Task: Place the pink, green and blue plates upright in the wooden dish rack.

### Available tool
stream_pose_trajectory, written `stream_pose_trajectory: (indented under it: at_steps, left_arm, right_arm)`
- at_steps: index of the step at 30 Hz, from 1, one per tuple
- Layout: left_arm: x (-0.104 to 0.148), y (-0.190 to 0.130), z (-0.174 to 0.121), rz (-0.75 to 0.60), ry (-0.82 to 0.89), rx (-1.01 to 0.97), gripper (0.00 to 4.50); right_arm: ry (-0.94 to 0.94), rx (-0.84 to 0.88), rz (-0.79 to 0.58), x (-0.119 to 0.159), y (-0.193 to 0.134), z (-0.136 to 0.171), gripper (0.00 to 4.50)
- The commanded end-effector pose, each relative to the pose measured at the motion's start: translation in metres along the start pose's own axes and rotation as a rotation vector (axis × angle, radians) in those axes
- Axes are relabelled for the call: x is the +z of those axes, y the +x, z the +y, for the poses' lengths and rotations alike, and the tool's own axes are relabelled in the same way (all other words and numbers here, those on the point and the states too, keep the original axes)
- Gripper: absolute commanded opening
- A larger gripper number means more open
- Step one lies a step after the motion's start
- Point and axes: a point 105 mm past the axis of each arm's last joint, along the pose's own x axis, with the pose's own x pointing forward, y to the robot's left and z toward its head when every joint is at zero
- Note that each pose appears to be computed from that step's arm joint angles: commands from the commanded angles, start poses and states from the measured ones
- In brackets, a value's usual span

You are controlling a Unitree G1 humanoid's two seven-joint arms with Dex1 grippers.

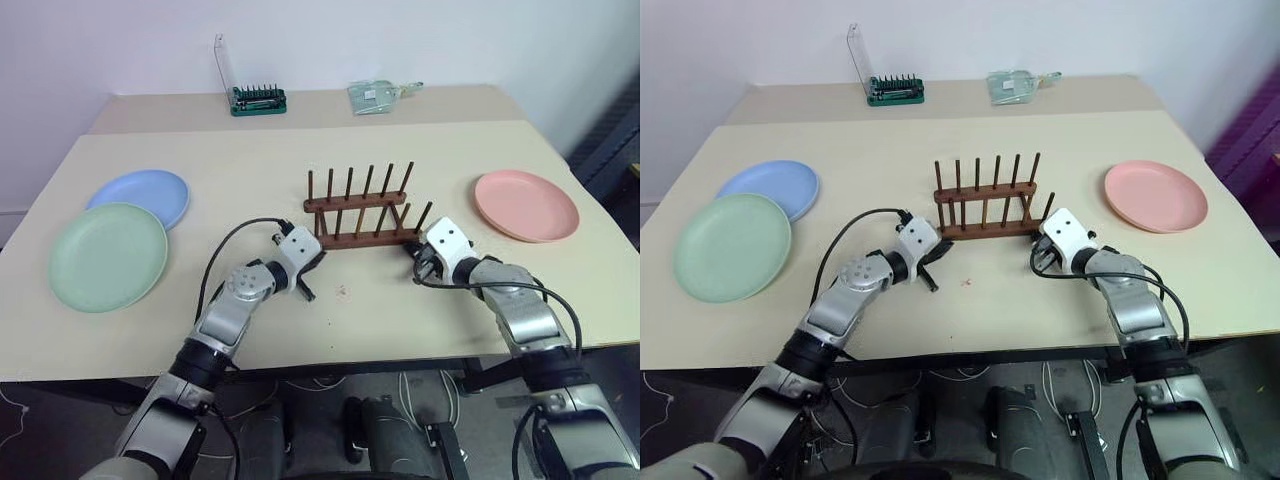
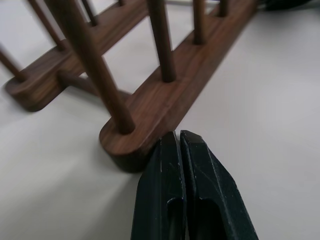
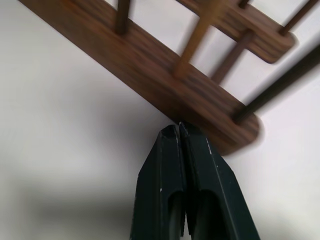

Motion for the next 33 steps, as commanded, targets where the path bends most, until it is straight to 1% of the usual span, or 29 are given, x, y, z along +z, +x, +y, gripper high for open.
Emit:
stream_pose_trajectory:
  at_steps: [1, 7, 9, 11, 12, 14, 16, 17, 19, 21, 24, 27, 30, 33]
  left_arm:
    - [-0.024, -0.002, 0.016, 0.083, -0.004, 0.063, 0.08]
    - [-0.025, 0.002, 0.022, 0.081, 0.01, 0.077, 0.08]
    - [-0.025, 0.001, 0.021, 0.078, 0.017, 0.074, 0.08]
    - [-0.023, -0.001, 0.019, 0.067, 0.036, 0.067, 0.08]
    - [-0.017, -0.002, 0.017, 0.037, 0.055, 0.052, 0.08]
    - [0.01, -0.008, 0.002, -0.078, 0.079, -0.022, 0.08]
    - [0.031, -0.014, -0.012, -0.17, 0.081, -0.099, 0.08]
    - [0.043, -0.019, -0.022, -0.223, 0.068, -0.159, 0.08]
    - [0.066, -0.03, -0.041, -0.312, 0.025, -0.284, 0.08]
    - [0.076, -0.037, -0.054, -0.344, -0.001, -0.378, 0.08]
    - [0.082, -0.044, -0.069, -0.348, 0.004, -0.485, 0.08]
    - [0.084, -0.042, -0.072, -0.338, 0.011, -0.51, 0.08]
    - [0.087, -0.043, -0.071, -0.345, 0.01, -0.512, 0.08]
    - [0.087, -0.043, -0.069, -0.342, 0.002, -0.497, 0.08]
  right_arm:
    - [-0.015, -0.024, -0.008, 0.003, 0.006, -0.005, 0.05]
    - [-0.026, -0.036, -0.027, 0.009, 0.014, -0.009, 0.05]
    - [-0.033, -0.037, -0.035, 0.01, 0.011, -0.01, 0.05]
    - [-0.029, -0.019, -0.045, 0.01, 0.001, -0.014, 0.05]
    - [-0.037, -0.027, -0.044, 0.009, -0.008, -0.021, 0.29]
    - [-0.051, -0.06, -0.047, 0.011, -0.032, -0.04, 0.9]
    - [-0.071, -0.116, -0.043, 0.014, -0.046, -0.056, 1.78]
    - [-0.095, -0.164, -0.029, 0.014, -0.054, -0.067, 2.34]
    - [-0.139, -0.227, 0.019, 0.01, -0.069, -0.088, 3.29]
    - [-0.157, -0.253, 0.068, 0.003, -0.077, -0.1, 3.29]
    - [-0.171, -0.297, 0.16, -0.017, -0.077, -0.114, 3.29]
    - [-0.161, -0.34, 0.233, -0.035, -0.069, -0.128, 3.29]
    - [-0.148, -0.346, 0.262, -0.044, -0.062, -0.134, 3.29]
    - [-0.142, -0.354, 0.281, -0.049, -0.059, -0.139, 2.5]
